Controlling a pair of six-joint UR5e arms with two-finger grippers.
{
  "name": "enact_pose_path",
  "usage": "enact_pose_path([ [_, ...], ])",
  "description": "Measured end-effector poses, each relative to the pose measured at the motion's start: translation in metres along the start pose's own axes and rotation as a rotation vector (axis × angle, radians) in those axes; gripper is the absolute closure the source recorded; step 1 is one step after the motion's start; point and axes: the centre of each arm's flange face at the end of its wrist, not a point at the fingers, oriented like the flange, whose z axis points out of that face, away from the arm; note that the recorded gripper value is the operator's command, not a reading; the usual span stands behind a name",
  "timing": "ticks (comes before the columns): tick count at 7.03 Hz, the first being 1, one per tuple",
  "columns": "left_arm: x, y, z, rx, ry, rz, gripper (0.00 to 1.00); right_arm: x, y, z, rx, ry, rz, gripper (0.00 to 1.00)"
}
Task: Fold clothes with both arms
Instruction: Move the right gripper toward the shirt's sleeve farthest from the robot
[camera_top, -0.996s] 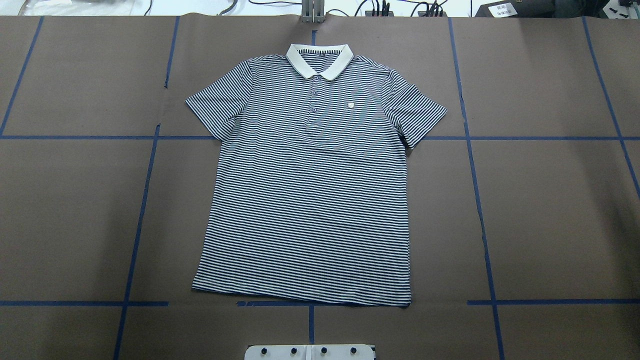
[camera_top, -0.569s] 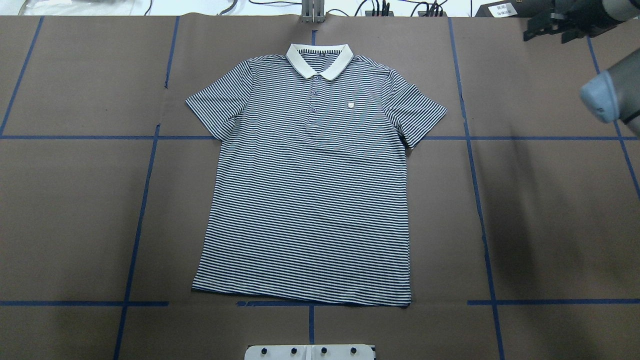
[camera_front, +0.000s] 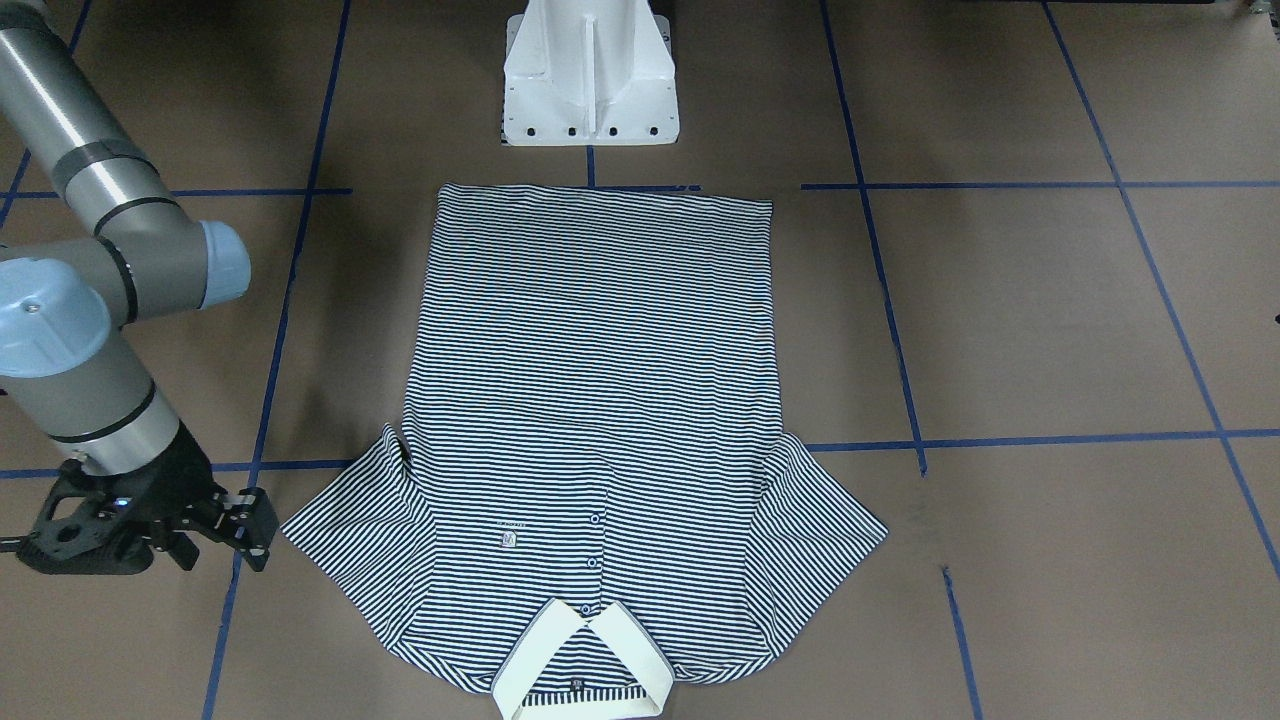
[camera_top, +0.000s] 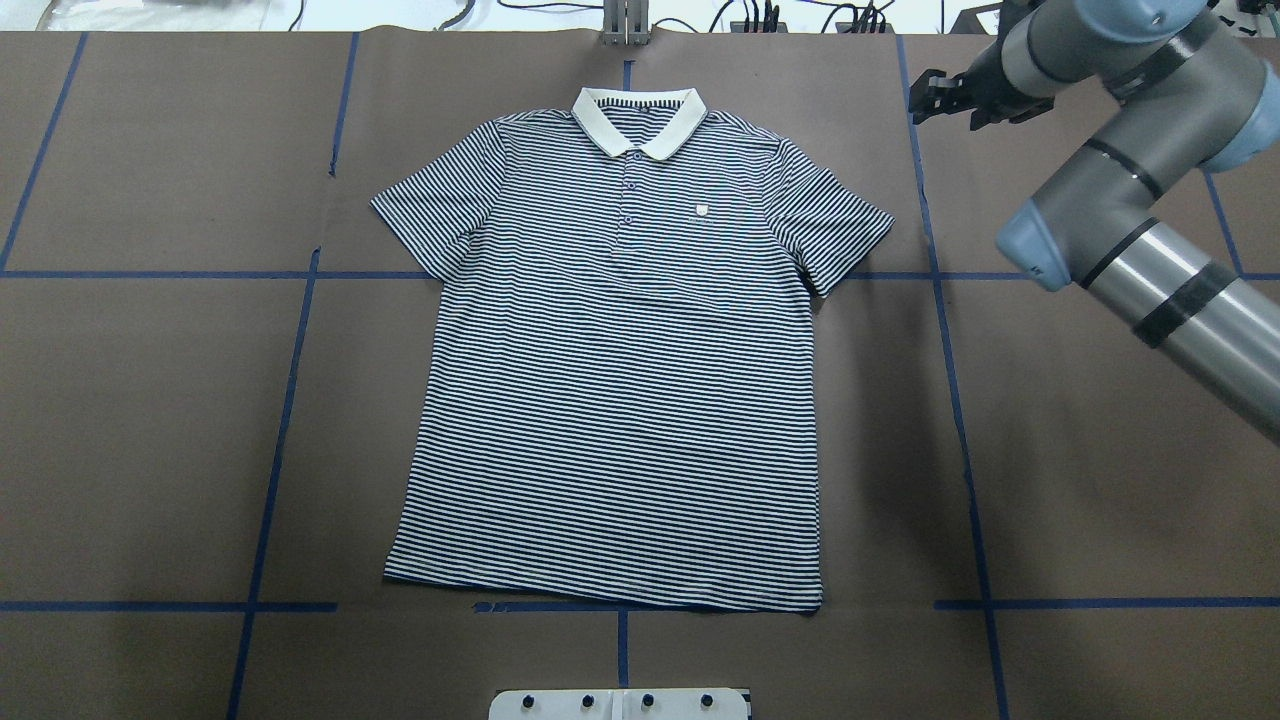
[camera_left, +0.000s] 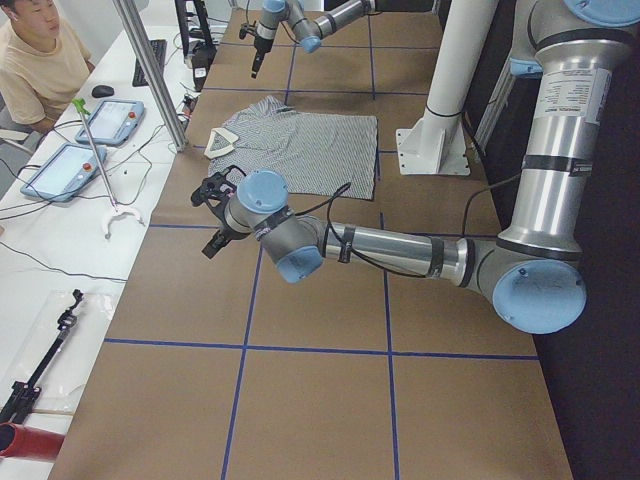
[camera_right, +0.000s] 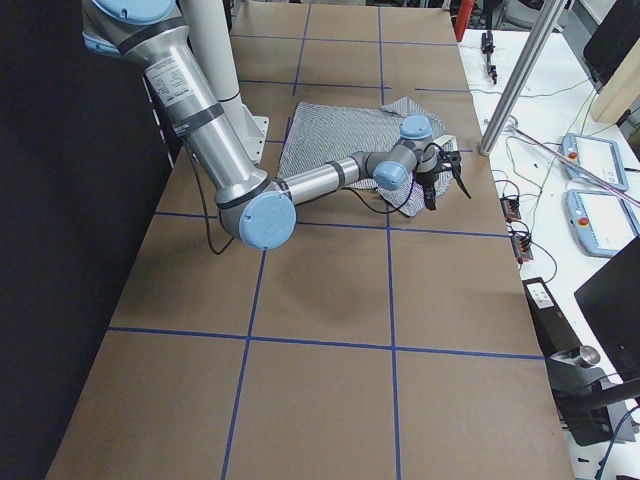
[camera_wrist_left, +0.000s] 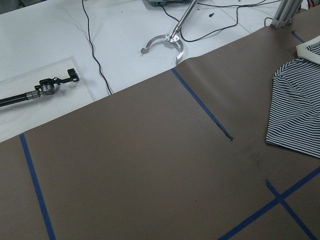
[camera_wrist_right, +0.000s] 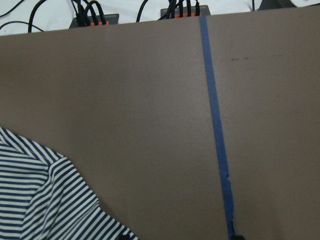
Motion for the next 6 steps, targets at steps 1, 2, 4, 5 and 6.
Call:
enact_pose_path([
  [1, 0.002, -0.001, 0.002, -0.002, 0.003, 0.002, 0.0, -0.01, 0.018, 0.017, -0.001, 0.002, -0.002, 0.32],
  [2, 0.003, -0.001, 0.003, -0.003, 0.005, 0.003, 0.0, -0.013, 0.03, 0.028, -0.006, 0.004, -0.005, 0.35],
  [4, 0.003, -0.001, 0.004, -0.004, 0.006, 0.004, 0.0, -0.007, 0.041, 0.038, -0.017, 0.013, -0.007, 0.36],
  [5, 0.003, -0.001, 0.004, -0.005, 0.007, 0.004, 0.0, -0.005, 0.044, 0.04, -0.02, 0.017, -0.006, 0.37],
  [6, 0.003, -0.001, 0.005, -0.005, 0.007, 0.005, 0.0, -0.002, 0.046, 0.042, -0.022, 0.022, -0.006, 0.37],
])
